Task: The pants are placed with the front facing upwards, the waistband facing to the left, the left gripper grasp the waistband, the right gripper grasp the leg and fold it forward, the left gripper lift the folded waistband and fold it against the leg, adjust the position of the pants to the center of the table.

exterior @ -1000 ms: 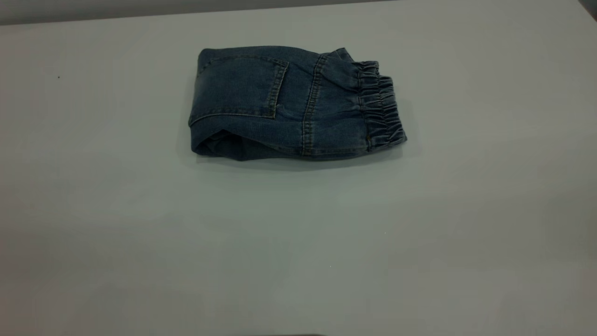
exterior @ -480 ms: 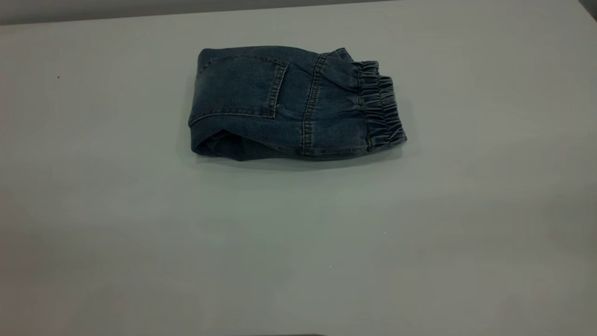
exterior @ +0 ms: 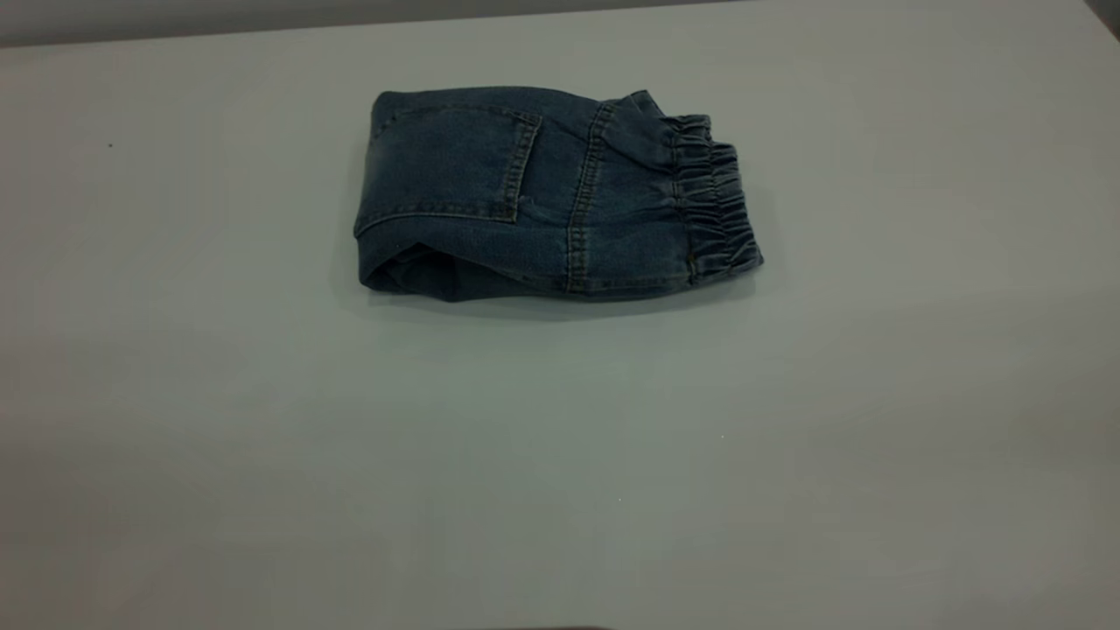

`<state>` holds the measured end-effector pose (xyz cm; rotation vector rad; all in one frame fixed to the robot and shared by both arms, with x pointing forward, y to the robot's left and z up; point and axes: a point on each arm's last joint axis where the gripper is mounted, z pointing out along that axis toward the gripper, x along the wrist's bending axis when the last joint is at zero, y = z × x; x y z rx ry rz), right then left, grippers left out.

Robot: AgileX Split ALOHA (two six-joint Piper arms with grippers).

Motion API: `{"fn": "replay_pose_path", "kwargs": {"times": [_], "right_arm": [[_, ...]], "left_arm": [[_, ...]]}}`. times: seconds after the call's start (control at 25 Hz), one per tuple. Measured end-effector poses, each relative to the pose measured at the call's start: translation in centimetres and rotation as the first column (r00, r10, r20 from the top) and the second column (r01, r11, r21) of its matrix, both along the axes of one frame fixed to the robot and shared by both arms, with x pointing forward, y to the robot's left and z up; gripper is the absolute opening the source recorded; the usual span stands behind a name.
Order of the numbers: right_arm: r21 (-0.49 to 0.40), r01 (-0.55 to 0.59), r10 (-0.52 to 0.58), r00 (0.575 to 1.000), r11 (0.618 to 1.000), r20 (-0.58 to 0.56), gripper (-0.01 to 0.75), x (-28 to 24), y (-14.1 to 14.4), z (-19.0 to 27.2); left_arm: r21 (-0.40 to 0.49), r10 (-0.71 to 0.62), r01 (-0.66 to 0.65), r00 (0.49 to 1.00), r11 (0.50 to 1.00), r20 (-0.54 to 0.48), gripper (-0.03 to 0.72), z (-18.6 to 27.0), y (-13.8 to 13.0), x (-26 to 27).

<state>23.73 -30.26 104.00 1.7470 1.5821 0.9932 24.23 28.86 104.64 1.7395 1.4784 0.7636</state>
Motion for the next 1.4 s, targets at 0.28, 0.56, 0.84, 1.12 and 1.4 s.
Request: {"fn": "replay_pose_path", "kwargs": {"times": [0.28, 0.56, 0.84, 1.12, 1.4], "right_arm": [[0.007, 0.006, -0.006, 0.999, 1.0, 0.031, 0.347, -0.5, 0.0, 0.0], [0.007, 0.006, -0.006, 0.999, 1.0, 0.031, 0.347, -0.5, 0.0, 0.0], [0.007, 0.006, -0.006, 0.999, 1.0, 0.031, 0.347, -0.5, 0.0, 0.0], [0.007, 0.006, -0.006, 0.999, 1.0, 0.031, 0.347, -0.5, 0.0, 0.0], [0.007, 0.006, -0.006, 0.999, 1.0, 0.031, 0.347, -0.5, 0.0, 0.0]], "left_arm": [[0.0, -0.001, 0.001, 0.997, 1.0, 0.077, 0.57, -0.1, 0.0, -1.2], [0.0, -0.001, 0.001, 0.996, 1.0, 0.084, 0.57, -0.1, 0.0, -1.4], [0.0, -0.001, 0.001, 0.997, 1.0, 0.083, 0.57, -0.1, 0.0, -1.4], [0.0, -0.001, 0.001, 0.997, 1.0, 0.083, 0.57, -0.1, 0.0, -1.4], [-0.001, -0.001, 0.001, 0.997, 1.0, 0.082, 0.57, -0.1, 0.0, -1.4]]}}
